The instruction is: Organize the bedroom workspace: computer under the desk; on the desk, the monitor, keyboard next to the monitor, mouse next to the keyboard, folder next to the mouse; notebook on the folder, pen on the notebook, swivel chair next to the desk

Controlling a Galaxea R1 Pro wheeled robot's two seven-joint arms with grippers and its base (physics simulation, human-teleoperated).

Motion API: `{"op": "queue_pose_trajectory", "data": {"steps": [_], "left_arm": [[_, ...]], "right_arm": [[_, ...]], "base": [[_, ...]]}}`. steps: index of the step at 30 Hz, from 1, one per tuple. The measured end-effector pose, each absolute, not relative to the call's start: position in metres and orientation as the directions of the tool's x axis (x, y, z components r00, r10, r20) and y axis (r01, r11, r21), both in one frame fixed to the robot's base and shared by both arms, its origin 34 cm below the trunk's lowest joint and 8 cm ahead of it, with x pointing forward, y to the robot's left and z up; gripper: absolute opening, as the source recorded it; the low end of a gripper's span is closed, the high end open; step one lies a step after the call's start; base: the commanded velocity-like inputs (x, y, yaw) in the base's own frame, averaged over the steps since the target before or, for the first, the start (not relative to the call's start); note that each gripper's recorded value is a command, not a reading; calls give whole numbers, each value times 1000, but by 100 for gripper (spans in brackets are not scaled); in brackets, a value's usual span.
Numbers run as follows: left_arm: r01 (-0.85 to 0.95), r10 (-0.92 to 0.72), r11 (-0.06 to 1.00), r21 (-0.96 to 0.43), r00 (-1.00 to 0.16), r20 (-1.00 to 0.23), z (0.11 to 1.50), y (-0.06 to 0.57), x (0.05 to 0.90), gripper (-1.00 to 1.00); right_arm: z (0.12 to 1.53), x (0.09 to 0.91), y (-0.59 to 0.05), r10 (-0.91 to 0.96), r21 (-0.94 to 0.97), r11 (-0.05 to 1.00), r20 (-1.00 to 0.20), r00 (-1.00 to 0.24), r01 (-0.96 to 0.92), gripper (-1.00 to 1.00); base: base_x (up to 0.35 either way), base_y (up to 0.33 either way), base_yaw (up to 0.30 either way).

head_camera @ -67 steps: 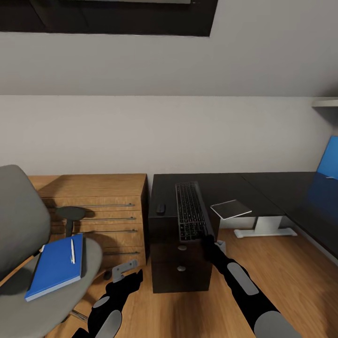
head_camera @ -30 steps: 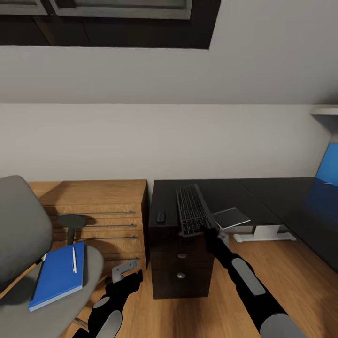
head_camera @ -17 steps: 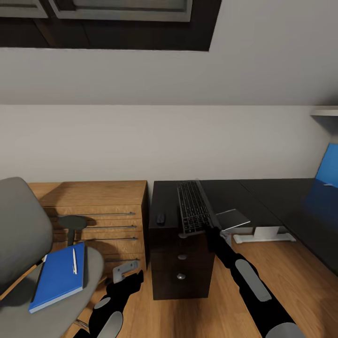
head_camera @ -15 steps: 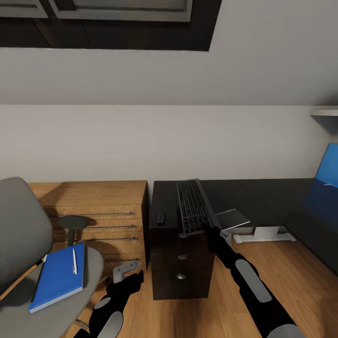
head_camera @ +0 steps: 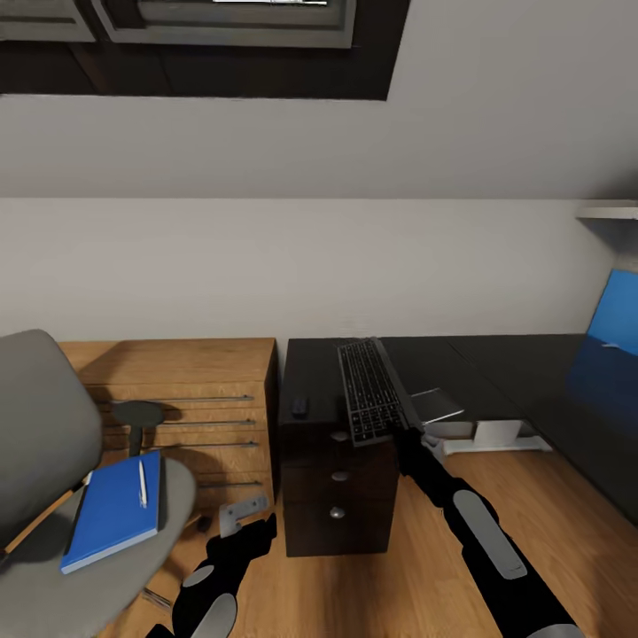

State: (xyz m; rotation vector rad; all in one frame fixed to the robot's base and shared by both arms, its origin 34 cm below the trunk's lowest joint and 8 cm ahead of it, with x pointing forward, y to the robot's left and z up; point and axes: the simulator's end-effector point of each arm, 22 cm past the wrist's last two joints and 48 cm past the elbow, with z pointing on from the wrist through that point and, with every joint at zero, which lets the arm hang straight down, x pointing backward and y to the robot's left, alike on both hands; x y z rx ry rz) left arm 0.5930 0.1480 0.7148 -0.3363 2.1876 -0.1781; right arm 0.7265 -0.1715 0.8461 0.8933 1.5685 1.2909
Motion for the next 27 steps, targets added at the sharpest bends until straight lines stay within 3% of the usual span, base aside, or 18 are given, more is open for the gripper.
{"op": "queue_pose_trajectory", "data": {"steps": [17, 18, 20, 27], "left_arm": [[-173, -302, 953, -247, -570, -764, 714, 147, 593, 100], [-173, -303, 953, -249, -569, -765, 715, 147, 593, 100], [-174, -303, 953, -249, -569, -765, 715, 147, 593, 100], [-174, -303, 953, -248, -569, -764, 715, 146, 593, 100]], "right_arm": [[855, 725, -173, 920, 982, 181, -186, -346, -47, -100], [866, 724, -183, 929, 994, 99, -109, -354, -48, -100], [868, 724, -191, 933, 997, 66, -77, -351, -42, -100], [871, 724, -197, 935, 998, 44, -56, -349, -41, -100]], "base": [[-321, -123, 0], [-325, -160, 0], [-314, -177, 0], [-296, -202, 0]]}}
